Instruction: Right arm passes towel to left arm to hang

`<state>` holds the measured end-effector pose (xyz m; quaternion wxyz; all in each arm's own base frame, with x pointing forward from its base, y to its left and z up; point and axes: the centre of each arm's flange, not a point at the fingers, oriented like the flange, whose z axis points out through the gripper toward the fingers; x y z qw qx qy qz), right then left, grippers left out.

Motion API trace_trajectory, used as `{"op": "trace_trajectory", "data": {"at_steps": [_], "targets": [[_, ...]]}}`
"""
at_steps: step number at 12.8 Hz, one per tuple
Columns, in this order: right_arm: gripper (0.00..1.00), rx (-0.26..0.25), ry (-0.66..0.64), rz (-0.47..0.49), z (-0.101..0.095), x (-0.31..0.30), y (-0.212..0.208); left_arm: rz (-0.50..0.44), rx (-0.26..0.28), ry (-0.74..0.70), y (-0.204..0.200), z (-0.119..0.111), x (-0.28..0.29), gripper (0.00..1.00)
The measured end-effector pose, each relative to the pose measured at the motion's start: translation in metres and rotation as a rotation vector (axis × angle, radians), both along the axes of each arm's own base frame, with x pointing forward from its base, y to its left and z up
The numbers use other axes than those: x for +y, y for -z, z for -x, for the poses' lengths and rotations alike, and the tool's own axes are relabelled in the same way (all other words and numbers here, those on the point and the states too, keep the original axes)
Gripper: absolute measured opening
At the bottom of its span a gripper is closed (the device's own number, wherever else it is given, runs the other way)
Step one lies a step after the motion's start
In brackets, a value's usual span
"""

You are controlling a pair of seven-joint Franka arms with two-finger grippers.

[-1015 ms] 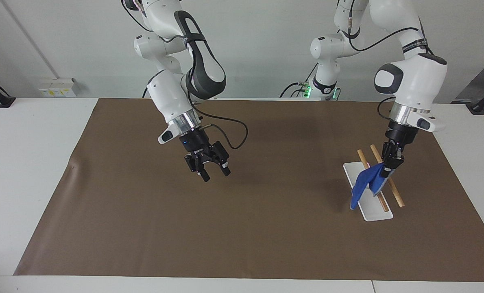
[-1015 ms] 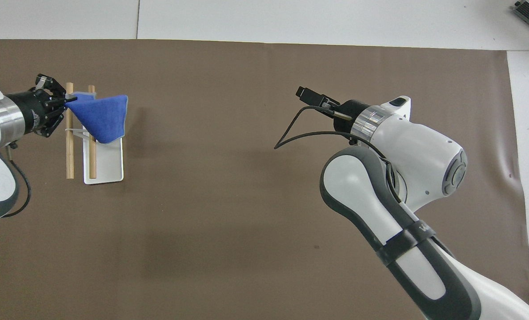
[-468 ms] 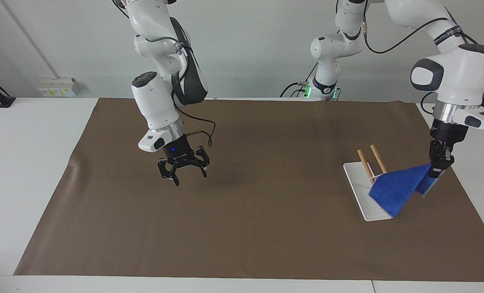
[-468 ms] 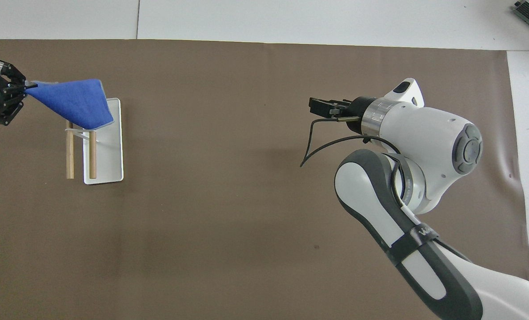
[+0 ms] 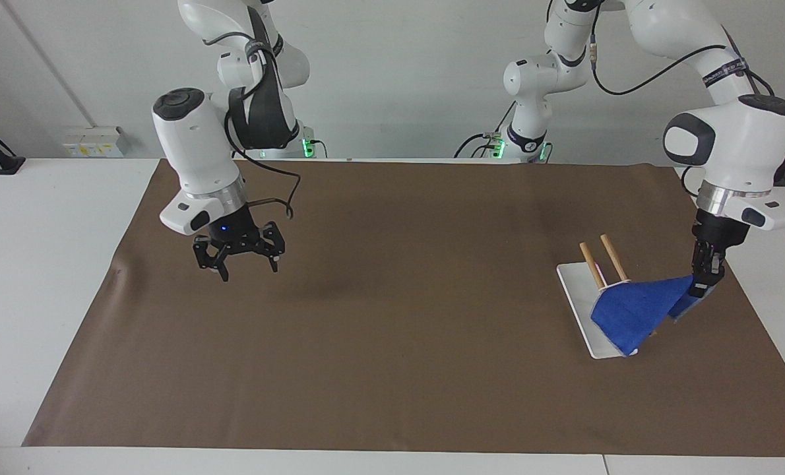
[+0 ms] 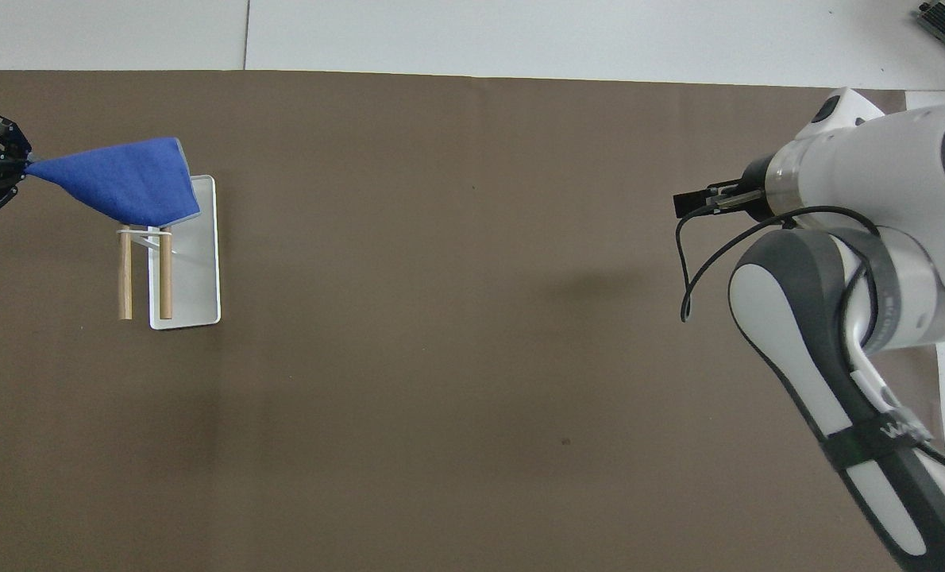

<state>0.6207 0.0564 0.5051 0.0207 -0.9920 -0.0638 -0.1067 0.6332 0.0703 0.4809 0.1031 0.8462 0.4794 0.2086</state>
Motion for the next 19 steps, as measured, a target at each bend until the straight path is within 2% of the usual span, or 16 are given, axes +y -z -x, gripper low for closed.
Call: {"op": "trace_trajectory", "data": {"at_steps": [3,7,11,12,13,16,17,18,19], "targets": [[1.0,0.053,0.126,0.009,0.024,-0.02,-0.045,0.002,-0.028,-0.007,0.009,0.0,-0.002,0.02],[1.0,0.087,0.213,0.003,0.053,-0.045,-0.089,0.004,-0.032,0.007,0.038,0.006,-0.013,0.02],[1.0,0.172,0.301,-0.006,0.071,-0.069,-0.118,0.006,-0.052,0.017,0.052,0.001,-0.02,0.02],[1.0,0.179,0.324,-0.012,0.072,-0.071,-0.118,0.005,-0.055,0.017,0.051,0.0,-0.02,0.03],[1.0,0.187,0.333,-0.013,0.072,-0.072,-0.116,0.004,-0.06,0.016,0.049,-0.001,-0.019,0.07],[1.0,0.206,0.322,-0.009,0.073,-0.073,-0.11,-0.022,-0.09,0.046,0.034,-0.008,-0.012,0.45],[1.0,0.21,0.288,-0.004,0.074,-0.076,-0.108,-0.033,-0.104,0.054,0.028,-0.012,-0.007,0.54],[1.0,0.21,0.26,-0.001,0.074,-0.081,-0.107,-0.039,-0.112,0.056,0.025,-0.015,-0.003,0.56],[1.0,0.21,0.247,0.001,0.074,-0.086,-0.107,-0.043,-0.117,0.055,0.023,-0.018,0.0,0.64]]}}
